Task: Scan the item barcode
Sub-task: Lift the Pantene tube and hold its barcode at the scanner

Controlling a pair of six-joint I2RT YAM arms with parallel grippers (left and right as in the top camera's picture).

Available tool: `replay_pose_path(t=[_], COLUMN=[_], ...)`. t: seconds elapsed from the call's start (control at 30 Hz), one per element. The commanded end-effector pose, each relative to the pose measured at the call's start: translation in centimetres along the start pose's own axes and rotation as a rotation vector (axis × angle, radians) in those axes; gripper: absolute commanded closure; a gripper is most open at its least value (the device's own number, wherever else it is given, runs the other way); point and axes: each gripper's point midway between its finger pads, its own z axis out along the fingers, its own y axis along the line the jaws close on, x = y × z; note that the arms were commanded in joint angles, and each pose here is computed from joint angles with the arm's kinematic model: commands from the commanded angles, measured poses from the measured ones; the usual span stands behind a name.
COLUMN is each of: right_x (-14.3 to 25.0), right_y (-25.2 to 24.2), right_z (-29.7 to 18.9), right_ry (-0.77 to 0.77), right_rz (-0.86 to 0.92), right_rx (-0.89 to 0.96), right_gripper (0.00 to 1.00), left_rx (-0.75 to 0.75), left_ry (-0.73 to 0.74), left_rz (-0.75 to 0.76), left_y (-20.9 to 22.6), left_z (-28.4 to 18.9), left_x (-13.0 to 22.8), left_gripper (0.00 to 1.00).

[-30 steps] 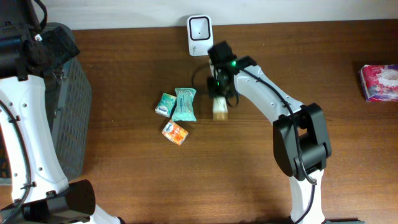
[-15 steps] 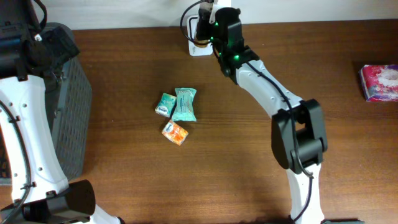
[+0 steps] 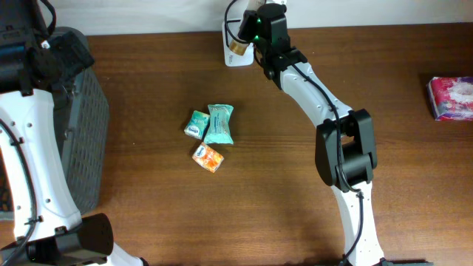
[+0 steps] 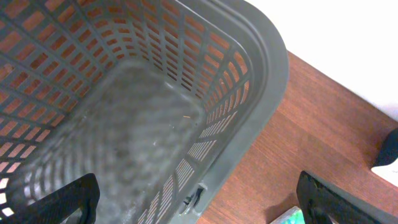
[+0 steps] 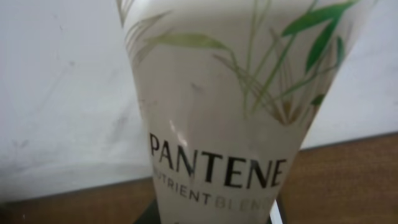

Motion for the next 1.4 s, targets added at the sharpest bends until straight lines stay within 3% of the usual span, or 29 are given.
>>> replay_pose_path(t=[0.0, 0.1, 0.17, 0.37, 0.43, 0.57, 0.77, 0.87, 1.1, 1.37], right_x=[-0.6, 0.1, 0.8, -0.5, -2.4, -4.8, -1.4, 0.3, -0.3, -6.3], right_y=[1.9, 1.4, 0.5, 1.8, 3.9, 4.8, -0.4, -1.3, 0.5, 3.2], right_z=[0.2, 0.6, 1.6, 1.5, 0.8, -0.1, 1.1, 2.0, 1.9, -1.5], right_ry=[0.0, 0.009, -0.013, -0.043, -0.067, -0.1, -0.038, -0.007, -0.007, -0.099], right_rz=[-0.048, 0.023, 0.194, 0.348, 0.346, 0.307, 0.288, 0.268, 0.266, 0.139], right_rx=[-0.076, -0.068, -0.052, -0.128, -0.248, -0.259, 0.012, 0.023, -0.065, -0.115], right_gripper=[0.87, 0.89, 0.9, 0.88, 0.89, 0.92, 0.91, 0.91, 0.91, 0.91], left_rx=[0.002, 0.002, 0.002, 0.002, 0.002, 0.002, 0.002, 0.002, 0.002, 0.002], left_ry=[-0.028, -0.028, -0.028, -0.028, -0.028, -0.028, -0.028, -0.028, -0.028, -0.028], left_rz=[-0.015, -0.015, -0.015, -0.015, -0.015, -0.015, -0.015, -0.015, -0.015, -0.015], left_y=[0.3, 0.3, 0.3, 0.3, 0.3, 0.3, 0.3, 0.3, 0.3, 0.3], left_z=[-0.9, -0.9, -0.9, -0.9, -0.9, -0.9, -0.9, -0.9, -0.9, -0.9], left_x=[-0.5, -0.5, -0.5, -0.5, -0.5, -0.5, -0.5, -0.5, -0.5, -0.5], left_gripper=[0.01, 0.01, 0.01, 0.01, 0.01, 0.01, 0.01, 0.01, 0.01, 0.01])
